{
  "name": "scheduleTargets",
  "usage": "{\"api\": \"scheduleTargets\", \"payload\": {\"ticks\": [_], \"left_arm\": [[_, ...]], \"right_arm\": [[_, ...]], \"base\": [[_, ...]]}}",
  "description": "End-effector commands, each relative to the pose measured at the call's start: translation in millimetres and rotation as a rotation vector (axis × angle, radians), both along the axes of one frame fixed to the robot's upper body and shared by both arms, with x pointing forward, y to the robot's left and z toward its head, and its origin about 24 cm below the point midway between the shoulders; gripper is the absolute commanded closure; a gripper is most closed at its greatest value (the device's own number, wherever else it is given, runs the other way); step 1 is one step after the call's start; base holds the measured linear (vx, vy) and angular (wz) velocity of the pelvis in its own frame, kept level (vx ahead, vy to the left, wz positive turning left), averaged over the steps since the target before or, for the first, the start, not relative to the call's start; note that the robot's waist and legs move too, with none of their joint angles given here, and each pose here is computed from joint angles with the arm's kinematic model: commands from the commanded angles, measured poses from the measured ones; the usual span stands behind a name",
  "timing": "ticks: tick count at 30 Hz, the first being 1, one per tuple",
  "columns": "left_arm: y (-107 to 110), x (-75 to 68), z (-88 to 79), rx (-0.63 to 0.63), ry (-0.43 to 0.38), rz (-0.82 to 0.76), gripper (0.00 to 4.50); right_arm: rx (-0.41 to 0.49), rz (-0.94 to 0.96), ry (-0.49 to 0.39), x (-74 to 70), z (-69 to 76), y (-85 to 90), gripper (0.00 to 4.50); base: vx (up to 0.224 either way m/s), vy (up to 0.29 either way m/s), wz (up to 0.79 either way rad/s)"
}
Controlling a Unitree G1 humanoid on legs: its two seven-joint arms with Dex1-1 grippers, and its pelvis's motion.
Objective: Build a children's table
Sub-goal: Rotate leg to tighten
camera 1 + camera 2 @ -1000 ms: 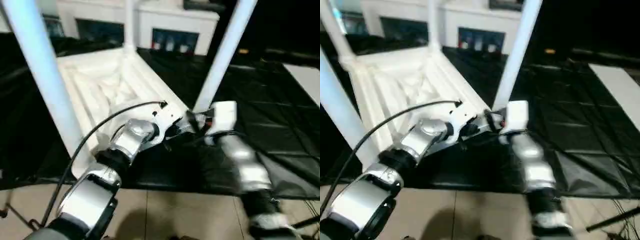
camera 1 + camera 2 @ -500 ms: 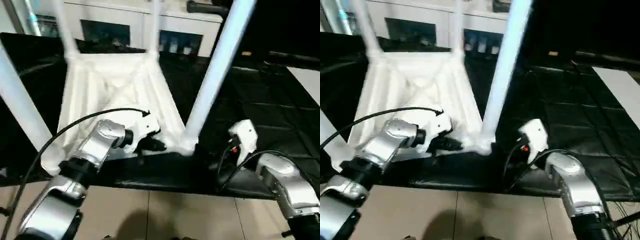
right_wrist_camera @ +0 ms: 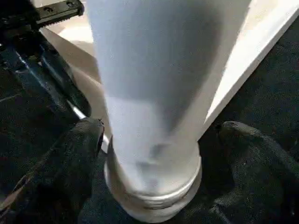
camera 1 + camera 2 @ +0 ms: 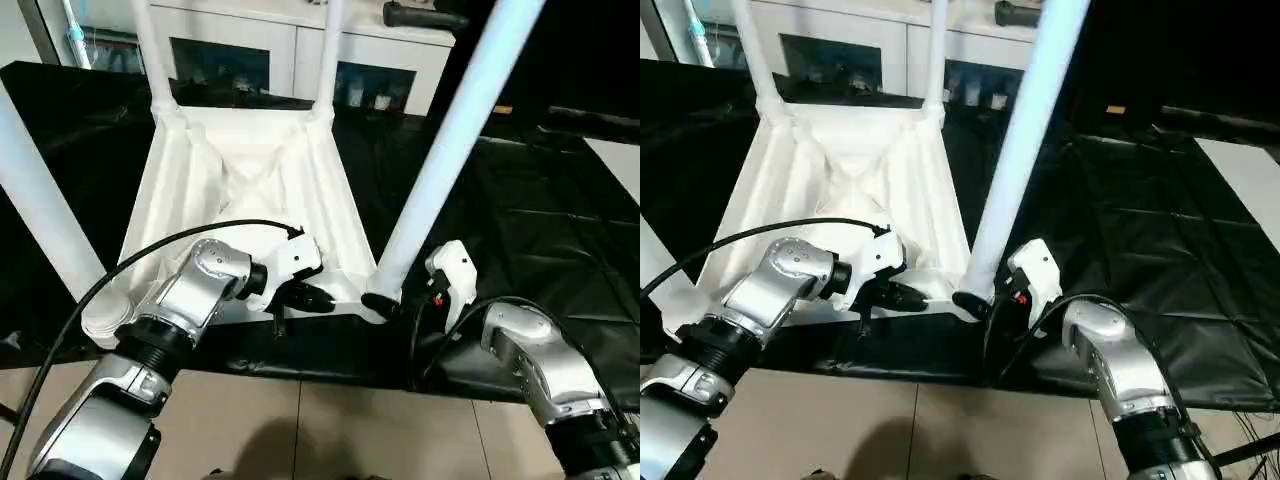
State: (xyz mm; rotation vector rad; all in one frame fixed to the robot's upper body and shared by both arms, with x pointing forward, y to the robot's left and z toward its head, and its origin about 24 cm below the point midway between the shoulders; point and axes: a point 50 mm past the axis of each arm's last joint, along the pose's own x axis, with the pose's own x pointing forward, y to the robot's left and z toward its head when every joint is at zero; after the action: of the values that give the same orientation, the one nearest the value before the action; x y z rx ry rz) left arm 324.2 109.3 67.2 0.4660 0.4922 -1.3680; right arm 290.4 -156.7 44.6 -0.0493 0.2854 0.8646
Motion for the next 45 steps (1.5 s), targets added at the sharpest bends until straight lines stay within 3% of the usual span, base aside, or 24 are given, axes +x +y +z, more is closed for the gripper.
{"api": "scheduleTargets", "payload": {"ticks": [1, 16, 29, 33, 35, 36, 39, 42, 45], "left_arm": [[-5, -6.5, -8.0, 0.034, 0.034, -0.04, 4.5], [0, -11.1, -11.3, 0.054, 0.052, -0.041, 4.5], [3, -12.6, -13.3, 0.056, 0.054, -0.019, 4.5], [-4, 3.4, -10.7, 0.038, -0.019, 0.128, 4.5], [-14, 16.8, -9.4, 0.033, -0.069, 0.259, 4.5], [-15, 17.8, -9.3, 0.033, -0.072, 0.27, 4.5], [-35, 36.0, -5.3, -0.031, -0.082, 0.503, 4.5], [-43, 40.1, -4.1, -0.039, -0.089, 0.554, 4.5], [-63, 48.0, 3.0, -0.067, -0.134, 0.649, 4.5]], "right_arm": [[-0.016, -0.005, -0.015, 3.2, 2.2, -1.6, 0.76], [-0.025, 0.038, 0.002, 0.7, -3.4, 0.6, 2.0], [-0.029, 0.054, 0.031, -4.1, -9.8, 0.0, 2.07], [-0.062, -0.211, 0.003, 15.9, -16.2, -3.4, 2.07], [-0.045, -0.484, 0.037, 29.8, -23.6, -5.3, 2.08], [-0.044, -0.499, 0.04, 30.4, -24.1, -5.2, 2.09], [0.021, -0.679, 0.095, 40.4, -28.9, 7.6, 2.21], [0.053, -0.736, 0.115, 44.4, -28.6, 12.8, 2.33], [0.081, -0.814, 0.114, 57.0, -20.5, 30.4, 2.43]], "base": [[0.0, 0.0, 0.0], [0.0, 0.0, 0.0], [0.0, 0.0, 0.0], [0.0, 0.0, 0.0], [-0.03, -0.001, -0.02], [-0.062, 0.003, -0.05], [-0.021, 0.001, -0.02], [0.0, 0.0, 0.0], [0.0, 0.0, 0.0]]}}
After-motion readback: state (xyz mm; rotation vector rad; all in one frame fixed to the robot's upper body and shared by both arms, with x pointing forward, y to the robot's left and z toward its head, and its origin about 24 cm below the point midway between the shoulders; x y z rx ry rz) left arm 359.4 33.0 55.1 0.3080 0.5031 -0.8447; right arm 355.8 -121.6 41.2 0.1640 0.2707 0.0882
